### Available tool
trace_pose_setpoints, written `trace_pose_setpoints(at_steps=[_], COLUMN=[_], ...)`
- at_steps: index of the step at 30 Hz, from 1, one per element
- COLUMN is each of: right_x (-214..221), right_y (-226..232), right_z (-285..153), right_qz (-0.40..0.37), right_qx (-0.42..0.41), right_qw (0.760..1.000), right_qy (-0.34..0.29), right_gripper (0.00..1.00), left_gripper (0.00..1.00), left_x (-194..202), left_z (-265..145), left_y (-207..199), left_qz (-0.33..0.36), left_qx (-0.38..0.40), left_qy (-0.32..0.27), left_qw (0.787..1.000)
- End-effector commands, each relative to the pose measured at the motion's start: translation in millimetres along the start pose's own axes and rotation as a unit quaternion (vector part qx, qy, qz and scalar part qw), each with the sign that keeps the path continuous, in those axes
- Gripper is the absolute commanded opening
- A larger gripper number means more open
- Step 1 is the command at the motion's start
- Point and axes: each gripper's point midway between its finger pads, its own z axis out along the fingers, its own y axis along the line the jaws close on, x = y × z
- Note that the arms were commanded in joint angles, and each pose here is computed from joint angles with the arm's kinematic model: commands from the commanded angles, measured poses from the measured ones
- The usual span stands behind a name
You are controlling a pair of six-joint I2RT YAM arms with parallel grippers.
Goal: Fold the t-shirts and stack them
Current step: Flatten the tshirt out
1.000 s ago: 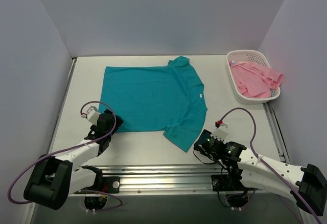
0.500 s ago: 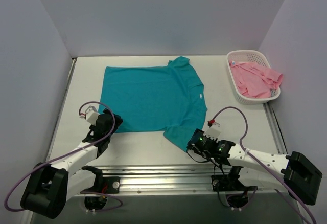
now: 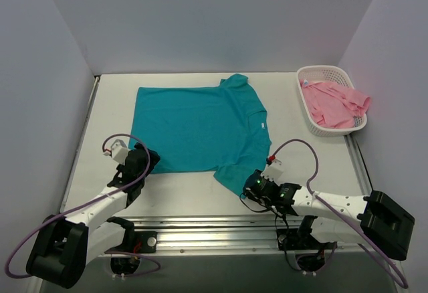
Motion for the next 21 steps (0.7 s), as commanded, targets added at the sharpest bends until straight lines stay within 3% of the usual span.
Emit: trace_pose_setpoints(at_steps=[1,11,19,21], right_x=[-1,-8,-18,-25], right_y=[-1,-2,-13,-16], right_z=[1,-3,-13,-19], right_qz=[0.001,0.0,-0.007,-0.009], right_qx=[0.003,-0.001,0.01,0.011], right_qw=[1.0,1.0,0.999,0.999], right_qy=[-0.009,-0.022,-0.04,-0.05], right_gripper=[0.22,0.0,0.0,0.0], left_gripper=[0.82,0.82,0.81,0.81], left_x=[-3,3,5,-8], left_z=[-1,0,4,1], left_y=[0,11,25,26], left_qz=[-0.014,-0.025,-0.023,-0.024], left_qx=[-0.002,-0.018,-0.063,-0.082], left_qy=[-0.01,-0.008,-0.01,-0.032], left_qw=[1.0,0.999,0.998,0.996])
